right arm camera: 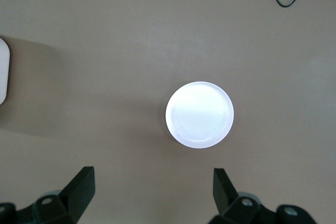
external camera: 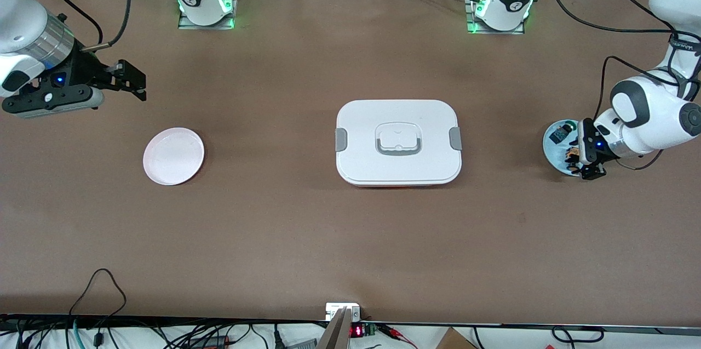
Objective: Transfer orange switch to right arm and place
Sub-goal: 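Close the left gripper on the orange switch's body, then lift the orange switch and carry it over the white box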
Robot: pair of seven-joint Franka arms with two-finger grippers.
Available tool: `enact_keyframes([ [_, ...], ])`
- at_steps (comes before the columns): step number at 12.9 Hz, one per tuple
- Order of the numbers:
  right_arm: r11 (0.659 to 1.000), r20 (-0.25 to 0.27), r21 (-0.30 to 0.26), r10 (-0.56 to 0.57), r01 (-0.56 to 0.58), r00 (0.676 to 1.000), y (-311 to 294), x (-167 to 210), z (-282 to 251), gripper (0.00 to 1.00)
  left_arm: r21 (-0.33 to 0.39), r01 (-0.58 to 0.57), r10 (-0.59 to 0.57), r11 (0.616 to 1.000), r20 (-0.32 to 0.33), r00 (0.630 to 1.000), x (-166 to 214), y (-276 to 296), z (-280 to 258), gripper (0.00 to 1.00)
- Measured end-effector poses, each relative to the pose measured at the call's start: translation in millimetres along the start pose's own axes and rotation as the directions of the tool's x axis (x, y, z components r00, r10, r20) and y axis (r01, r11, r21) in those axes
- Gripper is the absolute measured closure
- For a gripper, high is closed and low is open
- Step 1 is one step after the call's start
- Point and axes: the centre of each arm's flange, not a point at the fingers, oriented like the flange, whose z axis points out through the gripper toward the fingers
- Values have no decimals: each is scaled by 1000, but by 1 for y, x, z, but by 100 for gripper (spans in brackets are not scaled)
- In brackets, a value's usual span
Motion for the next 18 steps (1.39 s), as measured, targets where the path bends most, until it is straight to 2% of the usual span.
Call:
enact_keyframes([
  [2, 1000, 0, 0, 0, 0, 1000, 0, 0, 0, 0, -9, 7, -7, 1000, -5, 1000, -3, 3, 6, 7],
  [3, 1000, 0, 0, 0, 0, 1000, 0, 0, 0, 0, -12, 9, -9, 1000, -7, 1000, -4, 3, 9, 14],
  [4, 1000, 0, 0, 0, 0, 1000, 0, 0, 0, 0, -12, 7, -7, 1000, -8, 1000, -4, 3, 9, 26],
  [9, 1000, 0, 0, 0, 0, 1000, 0, 0, 0, 0, -55, 27, -28, 998, -31, 999, -2, -3, -8, 26],
  [12, 1000, 0, 0, 0, 0, 1000, 0, 0, 0, 0, -130, 58, -69, 990, -81, 994, 8, -19, -51, 26],
  [15, 1000, 0, 0, 1, -1, 1000, 0, 0, 0, 0, -165, 52, -93, 985, -253, 963, 62, -38, -68, 26],
  [18, 1000, 1, 0, 1, -1, 1000, 0, 0, 0, 0, -224, 11, -114, 975, -450, 886, 126, -45, -71, 26],
])
